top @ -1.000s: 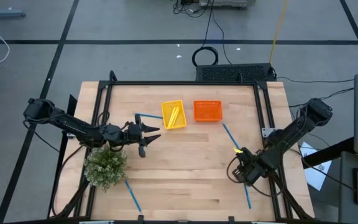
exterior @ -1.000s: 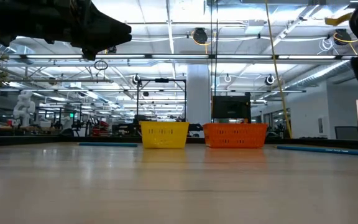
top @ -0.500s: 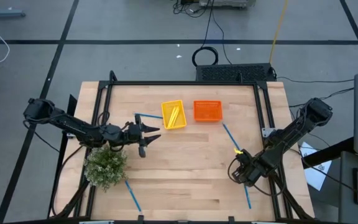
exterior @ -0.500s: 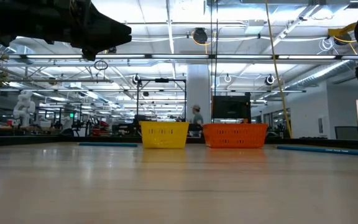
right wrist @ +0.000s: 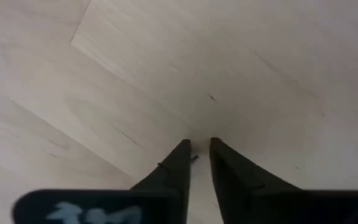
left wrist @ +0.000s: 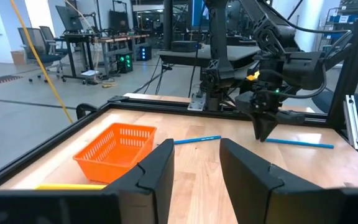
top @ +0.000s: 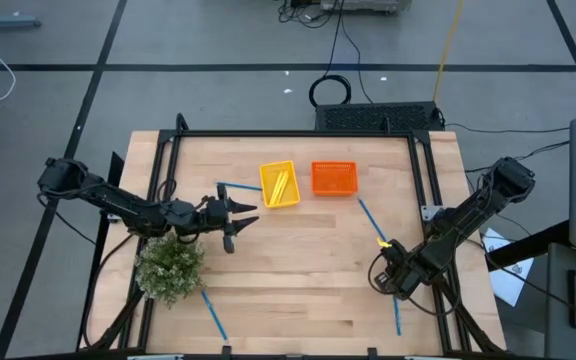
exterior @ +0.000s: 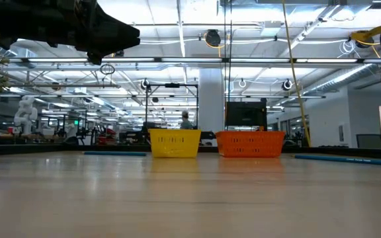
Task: Sort pens & pencils
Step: Put the bottom right blue pencil into the orange basket
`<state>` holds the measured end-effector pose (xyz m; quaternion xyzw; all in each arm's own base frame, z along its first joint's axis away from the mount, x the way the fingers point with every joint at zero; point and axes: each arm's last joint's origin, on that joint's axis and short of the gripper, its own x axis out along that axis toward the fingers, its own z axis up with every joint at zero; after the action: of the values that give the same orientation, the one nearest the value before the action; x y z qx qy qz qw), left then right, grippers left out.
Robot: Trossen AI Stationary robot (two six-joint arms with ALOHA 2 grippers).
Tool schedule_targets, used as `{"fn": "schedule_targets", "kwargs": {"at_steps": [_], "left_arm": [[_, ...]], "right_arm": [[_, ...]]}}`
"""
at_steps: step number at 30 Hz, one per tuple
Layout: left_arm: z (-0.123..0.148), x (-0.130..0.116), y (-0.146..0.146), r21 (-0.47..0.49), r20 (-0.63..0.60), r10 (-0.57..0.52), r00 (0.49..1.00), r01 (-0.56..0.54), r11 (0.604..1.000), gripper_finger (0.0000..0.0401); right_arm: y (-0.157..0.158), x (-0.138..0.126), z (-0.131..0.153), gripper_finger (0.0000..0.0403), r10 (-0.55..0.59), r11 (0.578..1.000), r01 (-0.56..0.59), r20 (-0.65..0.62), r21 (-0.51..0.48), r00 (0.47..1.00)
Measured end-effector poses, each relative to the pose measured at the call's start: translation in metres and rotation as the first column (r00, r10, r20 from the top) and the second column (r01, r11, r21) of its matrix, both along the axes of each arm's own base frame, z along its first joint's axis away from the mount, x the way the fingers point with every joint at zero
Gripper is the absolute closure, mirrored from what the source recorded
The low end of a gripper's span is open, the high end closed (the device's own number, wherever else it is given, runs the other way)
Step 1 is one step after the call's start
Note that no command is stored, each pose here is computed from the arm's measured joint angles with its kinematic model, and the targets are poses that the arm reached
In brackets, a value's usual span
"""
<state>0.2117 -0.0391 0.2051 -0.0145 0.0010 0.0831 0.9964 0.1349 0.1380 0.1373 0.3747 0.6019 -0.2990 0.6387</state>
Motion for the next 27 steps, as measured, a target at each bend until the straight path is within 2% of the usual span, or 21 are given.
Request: {"fn": "schedule_targets", "kwargs": {"at_steps": [8,27], "left_arm": [[0.0,0.0,0.0,0.0,0.0,0.0,1.0,0.0,1.0,0.0267],[0.0,0.0,0.0,0.001,0.0,0.0,1.0,0.0,1.0,0.0267]], "right_arm": [[0.0003,0.0001,-0.0001,0.04,0.02,1.0,-0.02,0.002,0.001,1.0],[-0.0076,0.0083,0.0007,0.0403,0.116,0.992,-0.114,0.045,-0.044,0.992]]}}
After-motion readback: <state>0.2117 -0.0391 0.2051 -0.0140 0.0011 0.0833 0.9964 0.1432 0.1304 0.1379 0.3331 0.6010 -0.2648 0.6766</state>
